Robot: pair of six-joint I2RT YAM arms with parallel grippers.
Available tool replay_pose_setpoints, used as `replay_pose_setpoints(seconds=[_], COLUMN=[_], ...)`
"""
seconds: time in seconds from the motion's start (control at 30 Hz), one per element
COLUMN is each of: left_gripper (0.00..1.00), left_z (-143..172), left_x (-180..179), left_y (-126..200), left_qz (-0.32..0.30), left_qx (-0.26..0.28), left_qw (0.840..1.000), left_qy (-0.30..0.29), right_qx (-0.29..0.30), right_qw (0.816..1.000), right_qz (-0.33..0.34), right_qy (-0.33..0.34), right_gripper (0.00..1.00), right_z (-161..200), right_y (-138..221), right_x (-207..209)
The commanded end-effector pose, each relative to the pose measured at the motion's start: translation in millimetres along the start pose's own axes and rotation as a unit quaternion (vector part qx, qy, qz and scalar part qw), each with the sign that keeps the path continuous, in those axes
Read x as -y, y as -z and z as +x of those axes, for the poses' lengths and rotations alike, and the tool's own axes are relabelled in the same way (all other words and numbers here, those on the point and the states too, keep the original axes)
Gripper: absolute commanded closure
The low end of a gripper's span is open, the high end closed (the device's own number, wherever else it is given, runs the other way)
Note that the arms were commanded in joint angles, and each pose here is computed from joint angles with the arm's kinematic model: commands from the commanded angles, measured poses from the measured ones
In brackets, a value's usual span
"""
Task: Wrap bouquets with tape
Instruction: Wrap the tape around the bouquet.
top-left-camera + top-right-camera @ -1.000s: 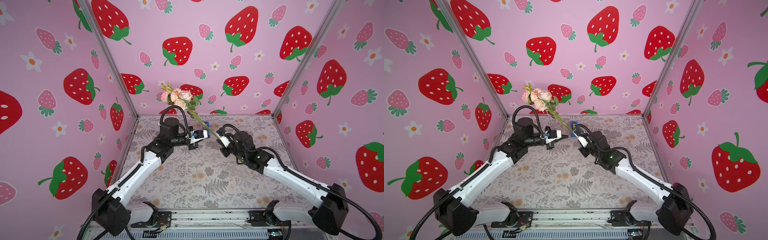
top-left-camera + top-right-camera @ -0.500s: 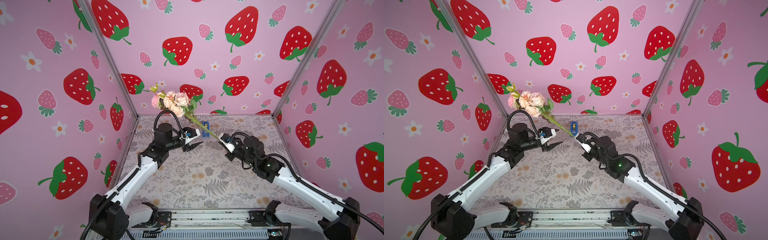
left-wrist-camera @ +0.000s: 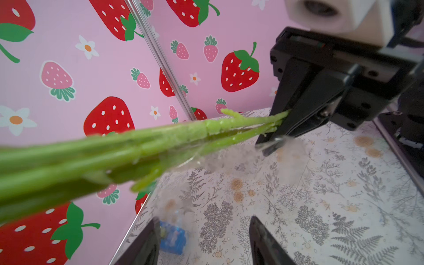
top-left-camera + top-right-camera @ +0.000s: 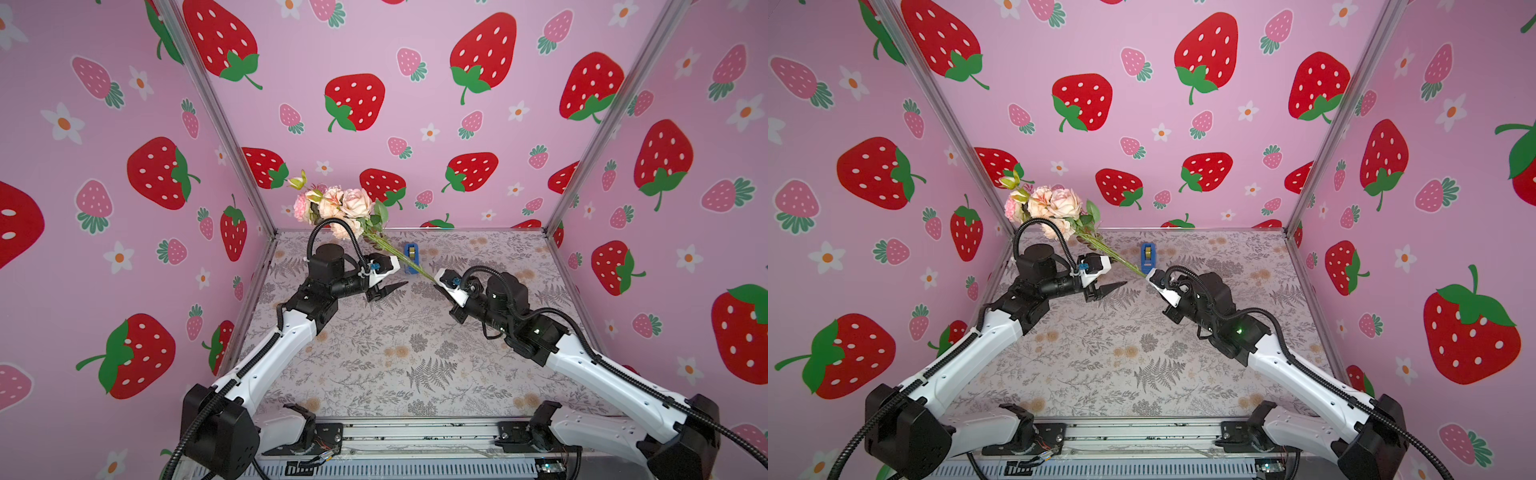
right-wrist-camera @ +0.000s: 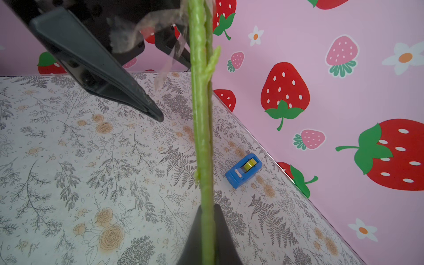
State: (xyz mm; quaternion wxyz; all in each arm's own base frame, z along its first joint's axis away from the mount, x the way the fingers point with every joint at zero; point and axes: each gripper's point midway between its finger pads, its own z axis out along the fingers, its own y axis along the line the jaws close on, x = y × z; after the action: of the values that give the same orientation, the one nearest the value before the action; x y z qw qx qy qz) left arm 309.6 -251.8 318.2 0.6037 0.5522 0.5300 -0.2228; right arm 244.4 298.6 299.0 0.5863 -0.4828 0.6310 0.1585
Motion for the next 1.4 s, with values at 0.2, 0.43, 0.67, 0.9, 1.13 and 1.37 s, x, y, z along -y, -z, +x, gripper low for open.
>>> replay_pose_setpoints(seconds=[0.2, 0.43, 0.67, 0.9, 1.13, 1.37], left_gripper=[0.64, 0.83, 1.00, 1.00, 1.00, 0.69], left_z=[-42.9, -47.0, -55.8, -66.3, -63.3, -38.7], left_x=[9.6, 10.2, 8.3, 1.5, -19.0, -44.7], left_y=[13.0, 15.0, 14.2, 3.4, -14.0, -25.1], left_qz=[0.038, 0.040, 0.045, 0.020, -0.039, -0.123], left_qx=[0.062, 0.067, 0.076, 0.079, 0.061, 0.013], left_qw=[0.997, 0.997, 0.996, 0.996, 0.997, 0.989], left_qy=[-0.018, -0.020, -0.023, -0.025, 0.005, 0.075], right_qx=[0.000, 0.004, -0.021, -0.050, -0.037, -0.004], right_qw=[0.999, 0.999, 0.998, 0.996, 0.997, 0.995], right_qz=[0.049, 0.045, 0.055, 0.073, 0.071, 0.087], right_qy=[-0.001, -0.004, -0.007, -0.005, 0.001, -0.057], right_gripper=[1.00, 1.00, 1.00, 1.00, 1.00, 1.00], right_z=[-5.9, -8.0, 5.1, 19.5, 12.9, 2.7], right_y=[-8.1, -13.2, -20.6, -33.0, -40.2, -38.8], right_x=[18.5, 17.8, 19.6, 19.8, 0.5, 1.2])
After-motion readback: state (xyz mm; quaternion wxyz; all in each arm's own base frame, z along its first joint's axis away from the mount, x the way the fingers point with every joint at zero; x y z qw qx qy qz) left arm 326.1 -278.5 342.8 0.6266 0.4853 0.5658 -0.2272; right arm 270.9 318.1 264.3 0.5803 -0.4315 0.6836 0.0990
